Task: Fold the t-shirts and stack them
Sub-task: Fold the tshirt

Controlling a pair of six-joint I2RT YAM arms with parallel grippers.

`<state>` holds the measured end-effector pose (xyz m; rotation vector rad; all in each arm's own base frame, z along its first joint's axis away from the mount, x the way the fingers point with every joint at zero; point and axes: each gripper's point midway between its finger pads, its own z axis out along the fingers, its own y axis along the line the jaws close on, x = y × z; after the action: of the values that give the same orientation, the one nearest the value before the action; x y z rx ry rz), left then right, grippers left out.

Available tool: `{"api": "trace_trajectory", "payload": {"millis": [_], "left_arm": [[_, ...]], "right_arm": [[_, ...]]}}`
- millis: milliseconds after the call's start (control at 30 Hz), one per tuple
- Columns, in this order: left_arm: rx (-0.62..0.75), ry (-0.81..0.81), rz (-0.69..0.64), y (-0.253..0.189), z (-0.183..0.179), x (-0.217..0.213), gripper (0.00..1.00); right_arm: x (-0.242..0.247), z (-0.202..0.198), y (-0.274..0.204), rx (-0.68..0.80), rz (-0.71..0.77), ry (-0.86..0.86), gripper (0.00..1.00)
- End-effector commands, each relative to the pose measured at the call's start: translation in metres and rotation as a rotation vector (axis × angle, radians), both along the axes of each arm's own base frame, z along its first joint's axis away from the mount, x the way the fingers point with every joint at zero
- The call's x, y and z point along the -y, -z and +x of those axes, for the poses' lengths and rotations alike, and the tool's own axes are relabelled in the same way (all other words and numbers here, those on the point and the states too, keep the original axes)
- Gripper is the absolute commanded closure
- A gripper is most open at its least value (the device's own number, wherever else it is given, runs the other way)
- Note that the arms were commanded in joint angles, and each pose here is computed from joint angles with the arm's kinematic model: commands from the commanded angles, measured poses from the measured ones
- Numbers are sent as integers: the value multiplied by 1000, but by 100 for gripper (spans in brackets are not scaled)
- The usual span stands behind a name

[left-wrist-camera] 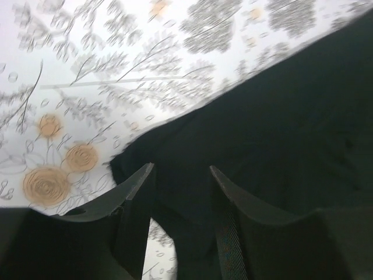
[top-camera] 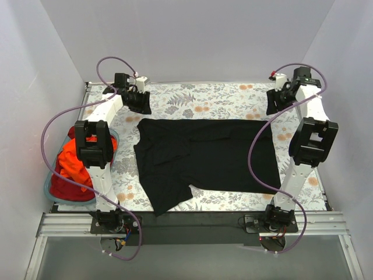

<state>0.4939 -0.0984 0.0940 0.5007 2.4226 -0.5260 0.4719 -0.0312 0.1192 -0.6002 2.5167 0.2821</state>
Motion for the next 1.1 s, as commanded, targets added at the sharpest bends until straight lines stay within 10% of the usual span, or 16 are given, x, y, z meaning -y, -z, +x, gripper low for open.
{"api": "trace_trajectory", "payload": {"millis": [0, 1067], "left_arm": [[116, 81, -35, -47, -9, 36, 60], [13, 142, 18, 6, -57, 63, 47]], "right_arm": [[9, -32, 9, -152, 159, 137, 43], [3, -82, 87, -524, 438, 361, 43]]}}
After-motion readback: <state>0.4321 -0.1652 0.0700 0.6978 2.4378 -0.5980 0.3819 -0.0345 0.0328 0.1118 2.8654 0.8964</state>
